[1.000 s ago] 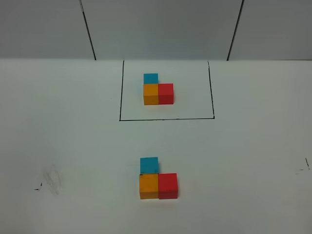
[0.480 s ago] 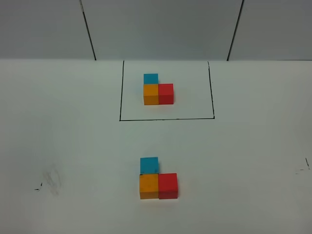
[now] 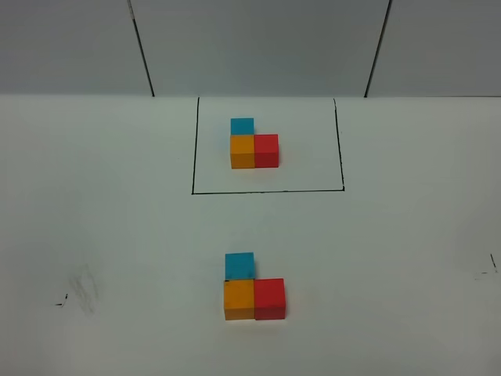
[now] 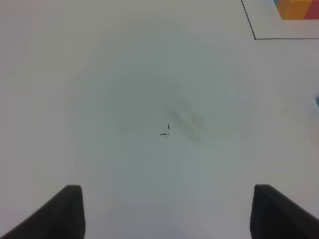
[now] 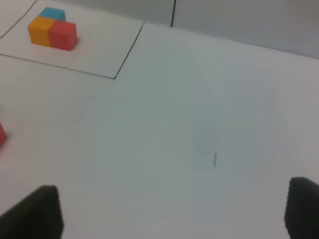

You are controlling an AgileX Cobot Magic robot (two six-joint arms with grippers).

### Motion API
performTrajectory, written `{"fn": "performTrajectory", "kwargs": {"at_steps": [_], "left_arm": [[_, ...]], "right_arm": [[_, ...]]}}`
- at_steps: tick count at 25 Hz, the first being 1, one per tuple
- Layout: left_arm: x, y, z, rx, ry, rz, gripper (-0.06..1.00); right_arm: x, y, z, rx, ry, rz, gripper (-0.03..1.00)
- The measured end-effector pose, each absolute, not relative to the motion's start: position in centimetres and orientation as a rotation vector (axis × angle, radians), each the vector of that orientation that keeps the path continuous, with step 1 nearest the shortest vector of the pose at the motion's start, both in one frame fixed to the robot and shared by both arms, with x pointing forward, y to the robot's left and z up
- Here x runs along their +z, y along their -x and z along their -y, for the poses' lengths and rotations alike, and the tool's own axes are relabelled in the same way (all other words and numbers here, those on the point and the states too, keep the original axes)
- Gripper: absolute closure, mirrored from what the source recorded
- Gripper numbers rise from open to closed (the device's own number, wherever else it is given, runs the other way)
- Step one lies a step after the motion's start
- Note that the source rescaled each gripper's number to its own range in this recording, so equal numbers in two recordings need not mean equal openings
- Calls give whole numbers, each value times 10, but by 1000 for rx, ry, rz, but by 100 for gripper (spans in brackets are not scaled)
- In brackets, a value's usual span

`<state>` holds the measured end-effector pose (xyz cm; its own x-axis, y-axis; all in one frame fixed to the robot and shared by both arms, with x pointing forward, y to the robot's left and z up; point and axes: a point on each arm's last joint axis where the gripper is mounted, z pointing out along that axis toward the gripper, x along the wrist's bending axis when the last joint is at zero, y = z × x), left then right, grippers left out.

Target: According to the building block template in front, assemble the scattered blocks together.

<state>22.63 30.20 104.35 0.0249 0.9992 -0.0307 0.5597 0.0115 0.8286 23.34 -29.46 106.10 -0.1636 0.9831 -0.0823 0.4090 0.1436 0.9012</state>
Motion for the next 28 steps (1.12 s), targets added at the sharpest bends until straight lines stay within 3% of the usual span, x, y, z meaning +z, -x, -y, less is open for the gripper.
{"fn": "performTrajectory", "kwargs": {"at_steps": [7, 11, 28], "left_arm": [[1043, -226, -302, 832, -1629, -1615, 44], [1043, -226, -302, 826, -1628, -1613, 44], [1043, -226, -302, 826, -1628, -1613, 44]], "right_arm": [[1053, -235, 294, 965, -1391, -1720, 7], [1053, -235, 295, 963, -1394, -1718, 12], [1053, -234, 294, 981, -1379, -1737, 65]]}}
